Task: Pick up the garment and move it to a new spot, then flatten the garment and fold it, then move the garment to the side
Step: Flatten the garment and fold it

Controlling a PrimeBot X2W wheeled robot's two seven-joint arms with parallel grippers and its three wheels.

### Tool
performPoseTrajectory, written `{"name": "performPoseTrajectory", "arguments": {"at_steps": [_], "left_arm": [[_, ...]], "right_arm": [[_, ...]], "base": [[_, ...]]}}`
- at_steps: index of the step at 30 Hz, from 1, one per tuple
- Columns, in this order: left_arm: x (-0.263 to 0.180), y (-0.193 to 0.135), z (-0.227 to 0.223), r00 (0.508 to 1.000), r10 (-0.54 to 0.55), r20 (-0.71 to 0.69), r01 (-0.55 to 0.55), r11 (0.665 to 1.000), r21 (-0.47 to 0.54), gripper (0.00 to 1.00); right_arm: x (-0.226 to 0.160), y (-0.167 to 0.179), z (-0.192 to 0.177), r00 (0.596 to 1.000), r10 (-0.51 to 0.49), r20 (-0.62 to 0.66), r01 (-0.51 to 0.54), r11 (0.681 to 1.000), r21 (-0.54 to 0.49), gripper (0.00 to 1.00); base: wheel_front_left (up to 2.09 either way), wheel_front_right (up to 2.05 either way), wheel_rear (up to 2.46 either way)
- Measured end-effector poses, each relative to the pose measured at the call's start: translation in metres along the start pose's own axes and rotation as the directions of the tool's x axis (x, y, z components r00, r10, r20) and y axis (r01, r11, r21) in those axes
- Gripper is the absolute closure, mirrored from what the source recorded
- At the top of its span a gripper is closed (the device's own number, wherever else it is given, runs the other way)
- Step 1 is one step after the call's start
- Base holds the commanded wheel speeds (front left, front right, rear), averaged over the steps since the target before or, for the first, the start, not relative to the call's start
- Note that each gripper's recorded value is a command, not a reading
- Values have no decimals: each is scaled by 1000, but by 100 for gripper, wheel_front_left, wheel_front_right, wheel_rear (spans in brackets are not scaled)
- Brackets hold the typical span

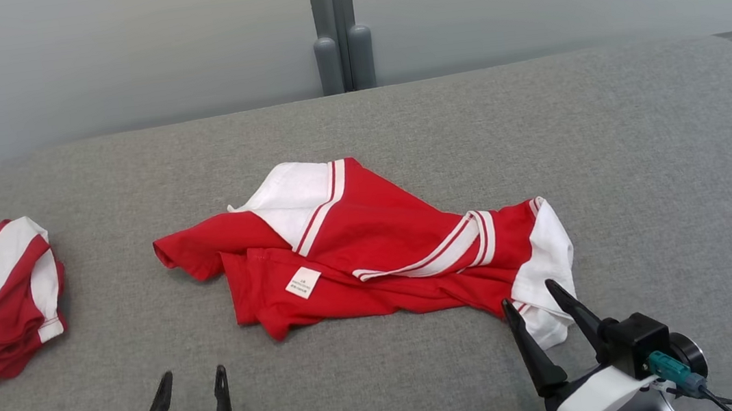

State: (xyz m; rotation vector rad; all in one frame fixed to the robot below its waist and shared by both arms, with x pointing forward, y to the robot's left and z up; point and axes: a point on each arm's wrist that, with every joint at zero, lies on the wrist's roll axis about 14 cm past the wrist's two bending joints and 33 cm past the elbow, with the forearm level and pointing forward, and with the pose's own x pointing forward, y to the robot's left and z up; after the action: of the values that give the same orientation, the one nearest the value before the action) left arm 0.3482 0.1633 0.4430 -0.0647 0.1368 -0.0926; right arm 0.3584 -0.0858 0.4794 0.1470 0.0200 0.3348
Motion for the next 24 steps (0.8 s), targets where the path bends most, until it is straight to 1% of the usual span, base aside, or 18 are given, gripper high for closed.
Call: {"name": "performPoseTrajectory", "arguments": {"at_steps": [3,6,9,12,15,18,24], "left_arm": [[-17,5,-10,1000,18,-20,-18,1000,-3,0],[-25,7,-13,999,24,-24,-24,1000,-9,0],[-27,6,-13,1000,24,-18,-24,1000,-19,0],[-27,5,-10,1000,27,-8,-27,999,-32,0],[-26,4,-7,1000,20,2,-20,999,-32,0],[-27,8,-6,999,37,3,-37,999,-36,0],[-39,31,-10,992,128,-7,-128,990,-61,0]], "right_arm": [[1,6,-2,1000,21,-6,-21,1000,0,0],[3,14,-5,999,49,-17,-49,999,-1,0],[6,27,-12,994,99,-38,-100,995,-7,0],[18,40,-12,986,159,-44,-160,987,-21,0],[36,60,-7,969,245,-36,-247,967,-65,0],[56,72,-5,952,304,-38,-306,947,-95,0],[87,86,-26,920,375,-112,-388,912,-134,0]], "base": [[0,0,0],[0,0,0],[0,0,0],[0,0,0],[0,0,0],[0,0,0],[0,0,0]]}}
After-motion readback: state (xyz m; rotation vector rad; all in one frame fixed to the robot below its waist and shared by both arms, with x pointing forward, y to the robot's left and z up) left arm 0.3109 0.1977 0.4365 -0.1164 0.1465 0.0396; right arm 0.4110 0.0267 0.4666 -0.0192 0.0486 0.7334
